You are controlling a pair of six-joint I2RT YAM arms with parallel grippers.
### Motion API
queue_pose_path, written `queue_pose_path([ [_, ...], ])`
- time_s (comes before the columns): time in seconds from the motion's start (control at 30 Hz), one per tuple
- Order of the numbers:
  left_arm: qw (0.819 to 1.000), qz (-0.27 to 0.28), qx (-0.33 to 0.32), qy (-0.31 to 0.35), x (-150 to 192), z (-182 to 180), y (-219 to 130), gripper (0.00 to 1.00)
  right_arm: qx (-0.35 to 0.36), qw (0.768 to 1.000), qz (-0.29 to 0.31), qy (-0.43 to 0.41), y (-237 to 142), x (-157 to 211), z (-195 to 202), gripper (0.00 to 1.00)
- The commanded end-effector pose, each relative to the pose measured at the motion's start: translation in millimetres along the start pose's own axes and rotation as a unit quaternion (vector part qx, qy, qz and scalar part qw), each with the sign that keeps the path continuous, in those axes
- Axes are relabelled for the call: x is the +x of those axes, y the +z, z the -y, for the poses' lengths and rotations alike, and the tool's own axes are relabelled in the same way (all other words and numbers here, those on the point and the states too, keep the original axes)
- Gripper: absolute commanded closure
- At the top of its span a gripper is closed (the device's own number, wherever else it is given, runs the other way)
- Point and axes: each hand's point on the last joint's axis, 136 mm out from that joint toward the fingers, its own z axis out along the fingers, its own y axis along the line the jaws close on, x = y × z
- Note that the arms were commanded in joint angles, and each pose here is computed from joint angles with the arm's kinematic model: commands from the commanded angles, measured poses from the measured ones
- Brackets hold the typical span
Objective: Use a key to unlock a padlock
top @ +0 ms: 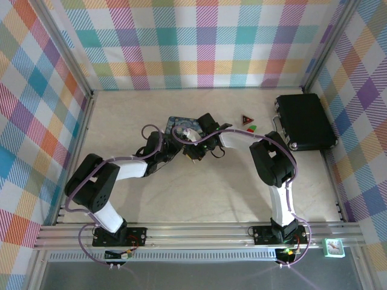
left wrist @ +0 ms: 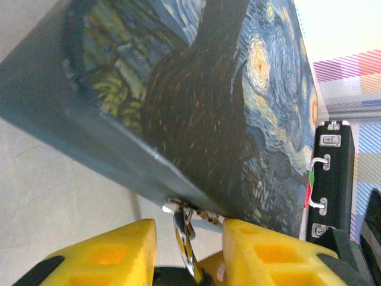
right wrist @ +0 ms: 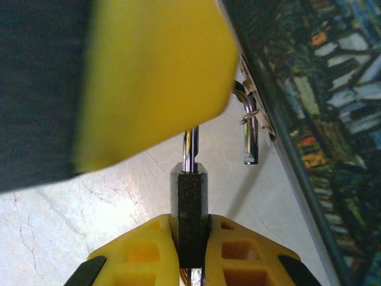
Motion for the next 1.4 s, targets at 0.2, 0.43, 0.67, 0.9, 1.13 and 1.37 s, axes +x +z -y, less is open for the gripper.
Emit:
queue_pose_path([
  [0.2,1.0,0.007,0.01,0.002,0.3,0.8,11.4,0.93,-0.027,0.999,0.018,0.006,-3.2,-7.0,-14.0,0.93],
  [0.43,1.0,0.017,0.001,-0.002,-0.5,-8.2,10.1,1.0,-0.003,0.994,0.03,0.102,-41.4,-9.4,-26.2,0.53],
  [0.67,0.998,0.053,0.002,-0.029,-5.8,-17.4,3.6,1.0,0.101,0.952,0.087,0.275,-77.9,-4.3,4.2,0.44],
  [0.9,0.994,0.091,0.033,-0.055,-8.7,-14.1,0.8,1.0,0.189,0.89,0.148,0.388,-87.1,-26.5,53.1,0.37],
  [1.13,0.992,0.097,0.041,-0.063,-7.8,-16.5,-1.4,1.0,0.204,0.863,0.171,0.429,-69.8,-45.3,82.3,0.29],
  [1.37,0.991,0.102,0.051,-0.064,-9.7,-15.1,-3.4,1.0,0.222,0.837,0.143,0.48,-47.8,-22.7,96.8,0.31],
])
